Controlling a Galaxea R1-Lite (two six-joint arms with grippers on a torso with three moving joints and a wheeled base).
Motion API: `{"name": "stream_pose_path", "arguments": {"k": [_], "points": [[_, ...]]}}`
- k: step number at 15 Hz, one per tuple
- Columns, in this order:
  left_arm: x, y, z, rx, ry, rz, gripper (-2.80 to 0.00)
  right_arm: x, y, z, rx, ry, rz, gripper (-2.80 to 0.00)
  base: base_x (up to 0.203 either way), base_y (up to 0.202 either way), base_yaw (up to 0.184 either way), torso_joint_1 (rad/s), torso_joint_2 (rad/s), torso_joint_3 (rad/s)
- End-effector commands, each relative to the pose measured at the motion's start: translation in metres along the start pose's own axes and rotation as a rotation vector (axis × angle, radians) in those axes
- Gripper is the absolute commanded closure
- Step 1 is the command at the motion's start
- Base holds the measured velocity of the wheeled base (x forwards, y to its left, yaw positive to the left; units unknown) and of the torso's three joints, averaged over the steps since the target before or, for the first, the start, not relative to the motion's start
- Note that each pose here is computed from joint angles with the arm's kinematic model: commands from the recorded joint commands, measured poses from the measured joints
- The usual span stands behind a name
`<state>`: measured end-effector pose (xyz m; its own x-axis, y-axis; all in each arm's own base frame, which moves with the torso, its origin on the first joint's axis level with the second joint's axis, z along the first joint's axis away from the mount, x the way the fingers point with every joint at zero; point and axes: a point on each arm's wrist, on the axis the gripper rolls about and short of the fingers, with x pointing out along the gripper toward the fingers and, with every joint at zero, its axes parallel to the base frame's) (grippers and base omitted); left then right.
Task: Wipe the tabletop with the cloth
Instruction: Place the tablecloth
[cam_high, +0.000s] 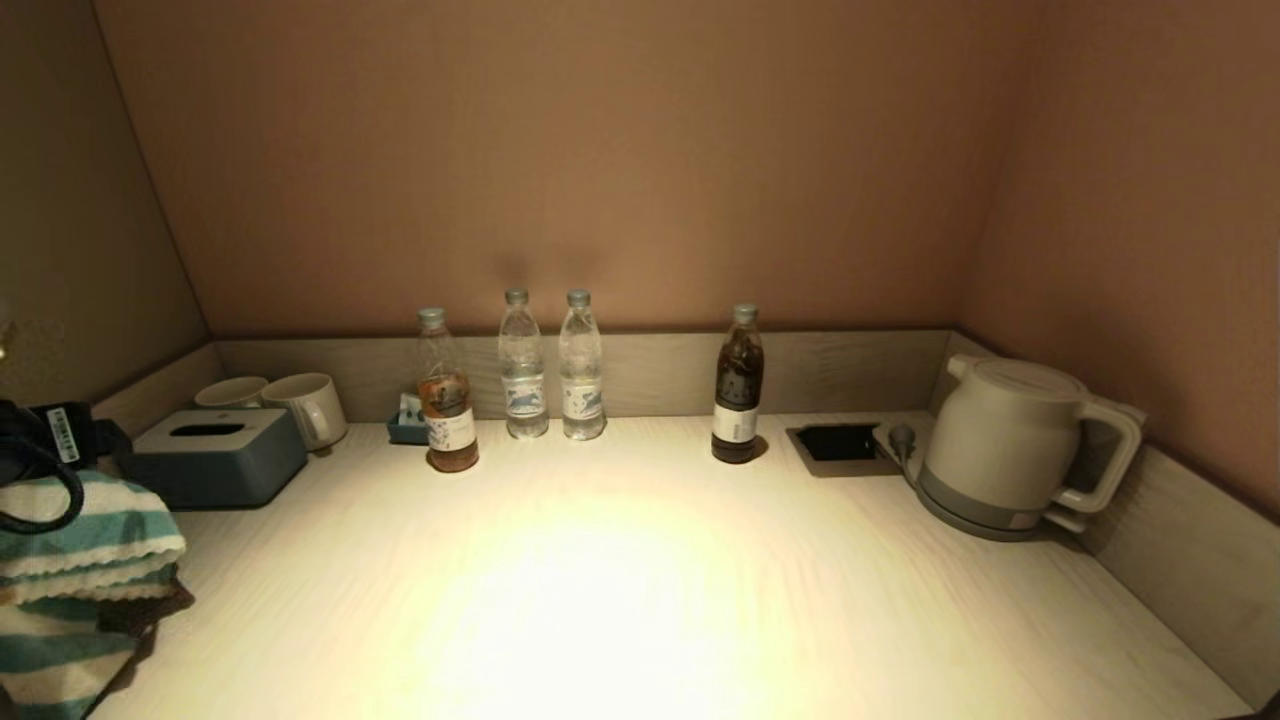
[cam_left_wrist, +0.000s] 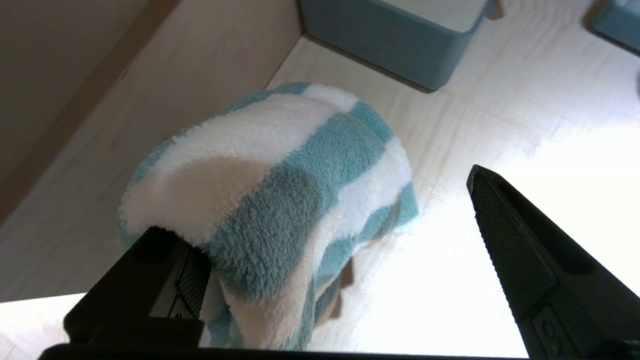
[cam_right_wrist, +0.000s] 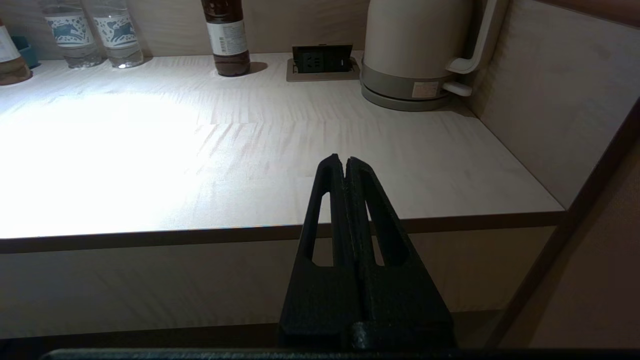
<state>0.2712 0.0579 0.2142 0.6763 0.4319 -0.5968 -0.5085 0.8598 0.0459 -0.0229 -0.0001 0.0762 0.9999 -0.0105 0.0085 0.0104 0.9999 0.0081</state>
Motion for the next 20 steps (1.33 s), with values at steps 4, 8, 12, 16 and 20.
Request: {"name": "stream_pose_path", "arguments": {"k": [4,8,12,16,20], "points": [[0.075,0.008,0.01,-0.048,0.121,0.096,-2.8,0.0,0.0,0.0,0.001,0.001,0.0,0.0,0.0,0.0,0.0,0.0,0.0,0.0],[0.096,0.013,0.014,-0.059,0.168,0.125,-2.8,0.0,0.0,0.0,0.001,0.001,0.0,0.0,0.0,0.0,0.0,0.0,0.0,0.0],[0.117,0.007,0.006,-0.053,0.352,0.091,-2.8,0.0,0.0,0.0,0.001,0.001,0.0,0.0,0.0,0.0,0.0,0.0,0.0,0.0],[0.119,0.001,0.002,-0.034,0.388,0.087,-2.8,0.0,0.0,0.0,0.0,0.001,0.0,0.0,0.0,0.0,0.0,0.0,0.0,0.0],[0.11,-0.003,0.004,-0.033,0.383,0.077,-2.8,0.0,0.0,0.0,0.0,0.001,0.0,0.0,0.0,0.0,0.0,0.0,0.0,0.0]]}}
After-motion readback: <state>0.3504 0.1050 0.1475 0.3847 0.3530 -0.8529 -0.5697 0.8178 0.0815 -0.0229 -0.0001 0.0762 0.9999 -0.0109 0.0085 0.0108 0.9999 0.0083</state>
